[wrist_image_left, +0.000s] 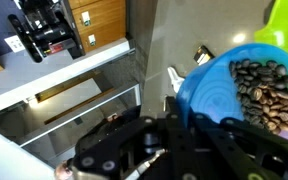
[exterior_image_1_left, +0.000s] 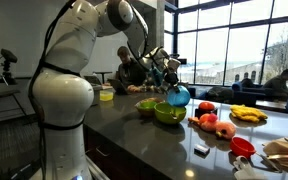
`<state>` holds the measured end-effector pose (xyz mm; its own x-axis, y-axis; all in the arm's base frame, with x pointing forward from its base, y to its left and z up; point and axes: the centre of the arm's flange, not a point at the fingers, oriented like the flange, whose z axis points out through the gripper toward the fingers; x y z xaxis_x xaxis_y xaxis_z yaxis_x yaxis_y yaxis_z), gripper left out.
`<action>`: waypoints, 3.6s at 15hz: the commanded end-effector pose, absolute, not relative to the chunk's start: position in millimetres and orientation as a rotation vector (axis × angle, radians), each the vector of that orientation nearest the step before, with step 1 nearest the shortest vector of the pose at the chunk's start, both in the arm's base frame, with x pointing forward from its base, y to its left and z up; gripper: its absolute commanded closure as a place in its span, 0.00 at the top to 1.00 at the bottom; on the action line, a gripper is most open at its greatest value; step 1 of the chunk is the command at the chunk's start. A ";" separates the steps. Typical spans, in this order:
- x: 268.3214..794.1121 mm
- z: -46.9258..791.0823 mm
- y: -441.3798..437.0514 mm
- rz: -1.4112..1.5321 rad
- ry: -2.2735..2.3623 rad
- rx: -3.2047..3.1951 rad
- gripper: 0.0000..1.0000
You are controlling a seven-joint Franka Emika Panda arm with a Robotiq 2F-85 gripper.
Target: Pour the content in the blue bowl into the green bowl on the right
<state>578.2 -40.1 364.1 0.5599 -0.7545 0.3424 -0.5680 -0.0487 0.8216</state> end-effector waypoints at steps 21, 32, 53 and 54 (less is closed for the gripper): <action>587.1 377.3 -17.6 -0.140 -0.994 1.514 0.01; 590.5 380.0 -21.1 -0.115 -0.960 1.453 0.01; 601.8 382.5 23.5 -0.048 -0.976 2.038 0.01; 602.2 383.2 22.6 -0.042 -0.986 2.091 0.01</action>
